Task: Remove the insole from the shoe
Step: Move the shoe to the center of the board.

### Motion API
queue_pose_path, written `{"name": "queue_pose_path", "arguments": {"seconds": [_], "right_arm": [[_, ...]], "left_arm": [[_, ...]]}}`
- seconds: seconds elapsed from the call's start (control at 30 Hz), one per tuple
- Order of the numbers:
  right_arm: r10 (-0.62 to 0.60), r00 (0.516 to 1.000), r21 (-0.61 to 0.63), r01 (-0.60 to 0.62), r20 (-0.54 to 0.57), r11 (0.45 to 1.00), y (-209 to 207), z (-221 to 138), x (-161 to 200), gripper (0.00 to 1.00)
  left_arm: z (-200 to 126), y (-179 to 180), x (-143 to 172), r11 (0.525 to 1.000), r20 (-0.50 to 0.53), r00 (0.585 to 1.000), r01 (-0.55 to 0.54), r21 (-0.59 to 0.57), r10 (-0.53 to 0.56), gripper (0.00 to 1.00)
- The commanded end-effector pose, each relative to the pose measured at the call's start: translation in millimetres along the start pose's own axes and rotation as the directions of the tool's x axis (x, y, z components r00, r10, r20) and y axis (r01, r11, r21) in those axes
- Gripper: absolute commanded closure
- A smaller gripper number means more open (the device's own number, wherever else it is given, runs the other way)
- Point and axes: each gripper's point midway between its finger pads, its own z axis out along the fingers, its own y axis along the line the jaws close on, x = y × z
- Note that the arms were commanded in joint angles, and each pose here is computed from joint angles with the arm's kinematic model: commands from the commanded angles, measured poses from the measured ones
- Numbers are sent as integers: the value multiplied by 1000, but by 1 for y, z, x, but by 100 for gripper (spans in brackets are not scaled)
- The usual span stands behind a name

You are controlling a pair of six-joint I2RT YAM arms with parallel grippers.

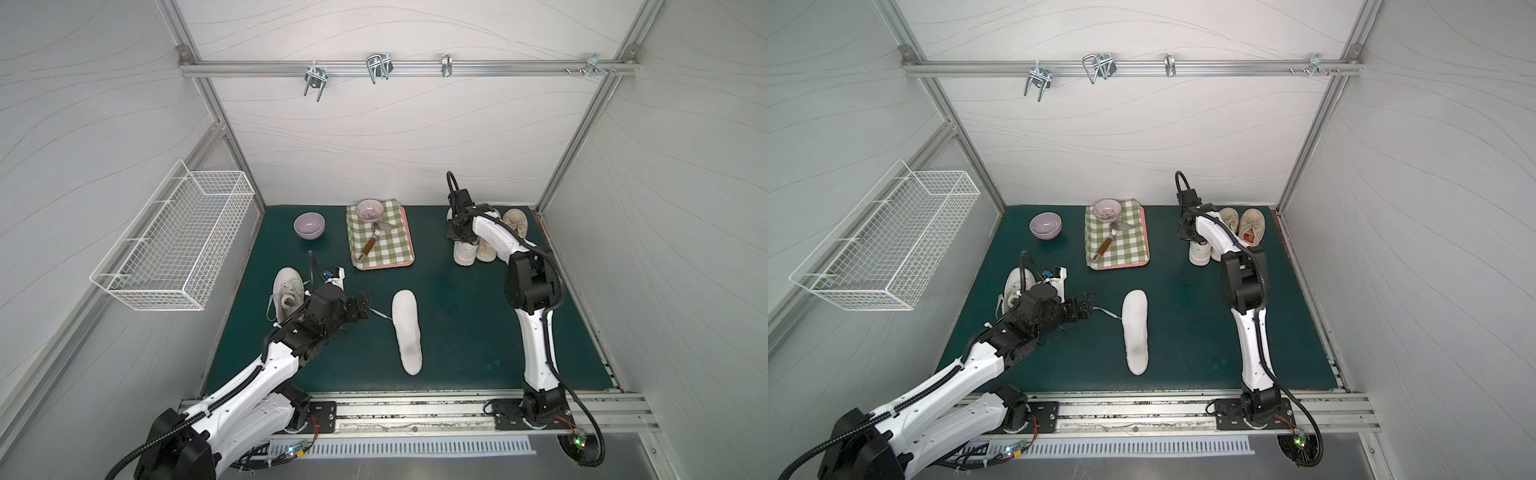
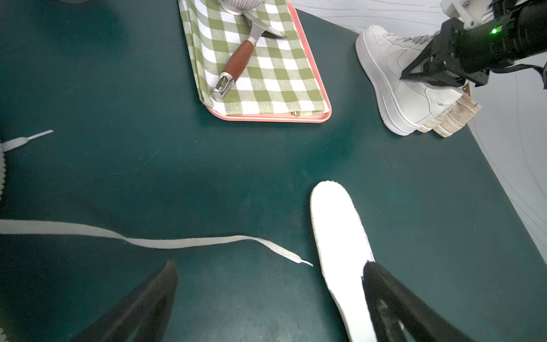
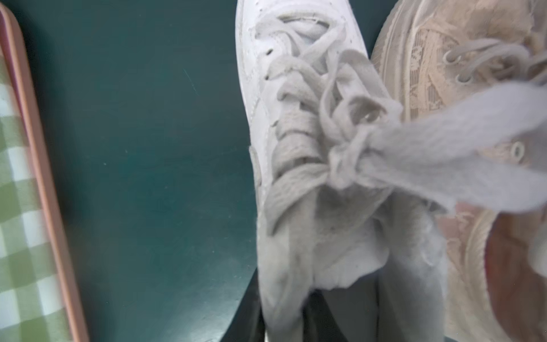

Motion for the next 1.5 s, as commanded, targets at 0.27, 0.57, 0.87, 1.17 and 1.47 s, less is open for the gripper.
{"name": "queue_pose_path", "arguments": {"seconds": [0.27, 0.57, 0.87, 1.17, 1.47], "right_arm": [[-86, 994, -18, 87, 69, 996, 14, -39, 0, 100], [-171, 980, -46, 176, 99, 983, 37, -85, 45, 100], [-234, 971, -25, 235, 48, 972, 32, -116, 130, 100], [-283, 959, -20, 283, -6, 959, 33, -134, 202, 100], [-299, 954, -121, 295, -17, 948, 47, -153, 222, 70]], "left_arm": [[-4, 2, -11, 1000, 77, 997, -21, -2, 21, 1], [-4, 6, -7, 1000, 73, 997, -9, -14, 10, 1], [-1, 2, -4, 1000, 55, 999, 2, 3, -2, 1], [12, -5, 0, 998, -37, 997, 63, -11, -63, 1], [30, -34, 17, 997, -133, 989, 72, 24, -68, 2]]}}
